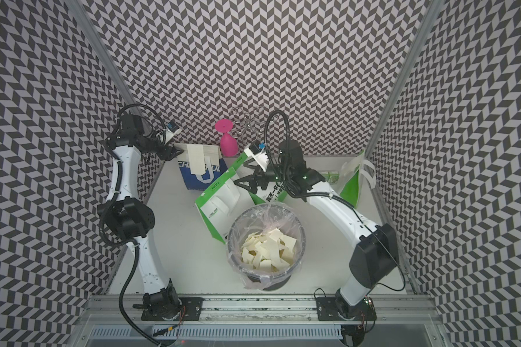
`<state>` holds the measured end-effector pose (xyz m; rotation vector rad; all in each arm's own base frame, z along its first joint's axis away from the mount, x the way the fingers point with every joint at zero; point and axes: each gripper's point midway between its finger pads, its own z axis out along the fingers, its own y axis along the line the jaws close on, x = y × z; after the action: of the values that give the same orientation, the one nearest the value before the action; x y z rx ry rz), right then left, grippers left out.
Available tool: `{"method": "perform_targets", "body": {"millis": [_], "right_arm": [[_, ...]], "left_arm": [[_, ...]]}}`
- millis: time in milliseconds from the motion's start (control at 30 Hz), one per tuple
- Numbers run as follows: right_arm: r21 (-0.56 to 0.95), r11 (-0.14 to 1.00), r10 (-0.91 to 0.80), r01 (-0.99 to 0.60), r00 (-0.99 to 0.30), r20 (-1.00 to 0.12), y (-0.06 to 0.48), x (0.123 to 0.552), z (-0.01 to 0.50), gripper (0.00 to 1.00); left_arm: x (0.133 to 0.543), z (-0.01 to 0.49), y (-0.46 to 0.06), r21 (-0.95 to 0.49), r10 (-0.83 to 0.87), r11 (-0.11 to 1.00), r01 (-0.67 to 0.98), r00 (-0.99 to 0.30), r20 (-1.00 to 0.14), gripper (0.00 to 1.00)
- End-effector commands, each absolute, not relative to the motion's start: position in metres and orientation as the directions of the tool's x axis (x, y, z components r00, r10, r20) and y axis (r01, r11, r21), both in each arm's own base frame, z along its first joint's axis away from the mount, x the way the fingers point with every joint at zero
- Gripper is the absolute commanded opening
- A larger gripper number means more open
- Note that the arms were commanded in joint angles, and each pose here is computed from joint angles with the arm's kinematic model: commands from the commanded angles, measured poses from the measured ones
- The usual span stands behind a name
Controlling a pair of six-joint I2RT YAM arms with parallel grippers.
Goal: Shred takeout receipts and throw away
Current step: Tear off the takeout receipt from the takeout bag.
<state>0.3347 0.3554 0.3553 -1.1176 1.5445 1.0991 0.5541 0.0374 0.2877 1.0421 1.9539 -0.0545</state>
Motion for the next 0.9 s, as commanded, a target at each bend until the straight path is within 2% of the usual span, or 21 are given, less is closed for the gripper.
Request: {"method": "perform_targets", "body": {"millis": [0, 233, 667, 867], "right_arm": [[0.114, 0.15, -0.141, -0.982, -0.135, -0.981, 0.359, 0.336, 0.365, 0.93], [0.124, 0.129, -0.141, -0.984, -0.142, -0.98, 0.362, 0.336, 0.361, 0.93], [0.13, 0.101, -0.126, -0.986, -0.143, -0.982, 0.364, 0.333, 0.364, 0.92], [0.14, 0.082, -0.119, -0.987, -0.149, -0.982, 0.365, 0.33, 0.366, 0.91]], "left_arm": [[0.549, 0.306, 0.021, 0.347, 0.623, 0.588, 0.731, -0.135, -0.77, 0.7], [0.547, 0.283, 0.014, 0.274, 0.592, 0.57, 0.775, -0.156, -0.791, 0.64], [0.519, 0.282, 0.005, 0.187, 0.567, 0.588, 0.787, -0.236, -0.789, 0.4], [0.502, 0.283, -0.002, 0.134, 0.537, 0.593, 0.794, -0.267, -0.8, 0.25]]}}
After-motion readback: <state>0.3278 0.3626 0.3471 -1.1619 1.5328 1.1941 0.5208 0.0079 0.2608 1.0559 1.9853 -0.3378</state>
